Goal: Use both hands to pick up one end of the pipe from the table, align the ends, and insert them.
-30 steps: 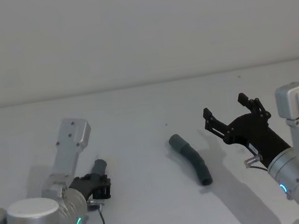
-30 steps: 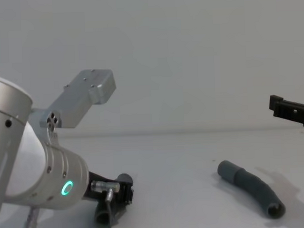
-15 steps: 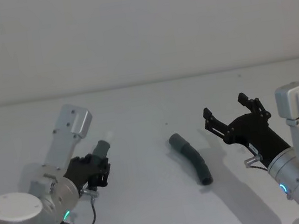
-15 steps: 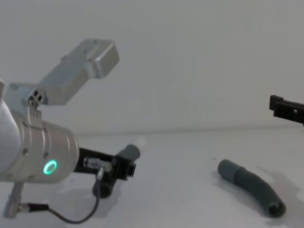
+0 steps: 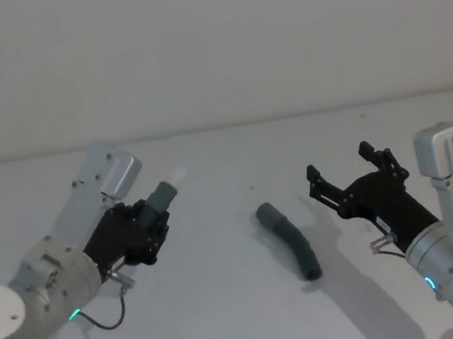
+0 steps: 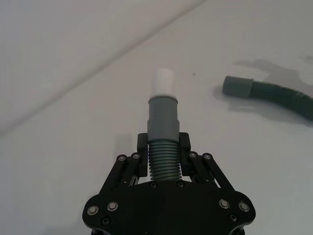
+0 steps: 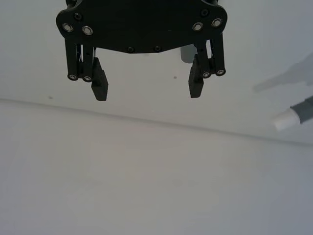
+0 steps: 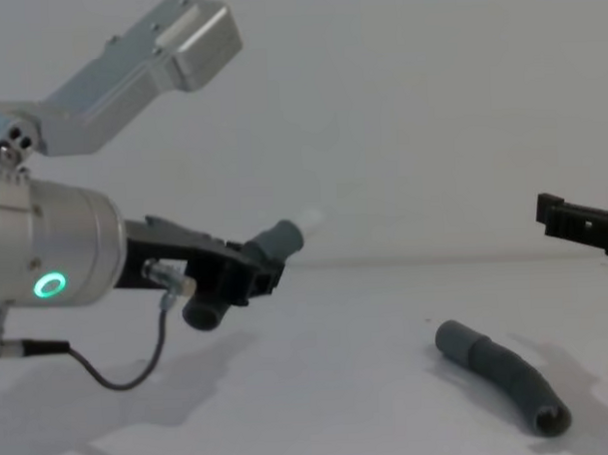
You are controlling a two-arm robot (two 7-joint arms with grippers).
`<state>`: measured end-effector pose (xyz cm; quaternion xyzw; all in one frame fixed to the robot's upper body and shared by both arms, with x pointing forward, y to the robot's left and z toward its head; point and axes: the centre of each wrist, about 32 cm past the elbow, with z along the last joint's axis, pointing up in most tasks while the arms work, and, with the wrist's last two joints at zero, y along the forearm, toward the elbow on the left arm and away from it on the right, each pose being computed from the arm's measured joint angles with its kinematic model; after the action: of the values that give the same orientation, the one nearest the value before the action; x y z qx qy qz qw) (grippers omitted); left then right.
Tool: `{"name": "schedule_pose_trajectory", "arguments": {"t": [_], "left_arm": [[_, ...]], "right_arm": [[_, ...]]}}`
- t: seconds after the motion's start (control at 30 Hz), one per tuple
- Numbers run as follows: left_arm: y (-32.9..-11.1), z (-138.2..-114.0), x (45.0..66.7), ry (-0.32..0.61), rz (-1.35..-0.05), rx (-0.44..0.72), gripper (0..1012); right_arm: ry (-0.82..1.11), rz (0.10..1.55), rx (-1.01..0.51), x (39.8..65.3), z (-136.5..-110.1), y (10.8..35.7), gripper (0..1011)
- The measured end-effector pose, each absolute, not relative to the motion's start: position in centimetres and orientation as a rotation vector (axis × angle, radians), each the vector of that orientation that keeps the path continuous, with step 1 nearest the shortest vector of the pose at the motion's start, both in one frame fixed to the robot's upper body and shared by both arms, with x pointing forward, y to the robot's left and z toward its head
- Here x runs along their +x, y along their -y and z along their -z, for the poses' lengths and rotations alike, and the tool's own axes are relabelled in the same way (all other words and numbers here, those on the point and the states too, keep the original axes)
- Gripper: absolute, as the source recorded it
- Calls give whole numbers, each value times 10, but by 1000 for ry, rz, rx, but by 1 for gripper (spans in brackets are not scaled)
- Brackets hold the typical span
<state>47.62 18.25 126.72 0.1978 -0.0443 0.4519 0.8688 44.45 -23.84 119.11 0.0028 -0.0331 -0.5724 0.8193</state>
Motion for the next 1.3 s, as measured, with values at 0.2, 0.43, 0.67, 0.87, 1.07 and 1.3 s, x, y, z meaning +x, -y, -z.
{"name": "schedule_pose_trajectory", "arguments": {"t": [0.2,0.43,0.67,0.87,1.07,1.3], "left_arm": [[-194,-1271,479,205,-866,413,327],[-207,-1275,482,339,-788,430,327],[-218,-1277,486,461,-736,447,327],[-225,-1277,488,545,-711,459,327],[-231,-1274,492,618,-692,458,327],[-235,-1271,496,687,-671,441,327]], "right_arm": [[55,1184,-49,449,-1198,241,1004],[12,1136,-126,457,-1208,243,1004],[-53,1084,-218,472,-1218,243,1004],[-89,1062,-261,482,-1222,241,1004],[-128,1037,-295,493,-1225,238,1004],[-152,1021,-311,500,-1226,235,1004]]}}
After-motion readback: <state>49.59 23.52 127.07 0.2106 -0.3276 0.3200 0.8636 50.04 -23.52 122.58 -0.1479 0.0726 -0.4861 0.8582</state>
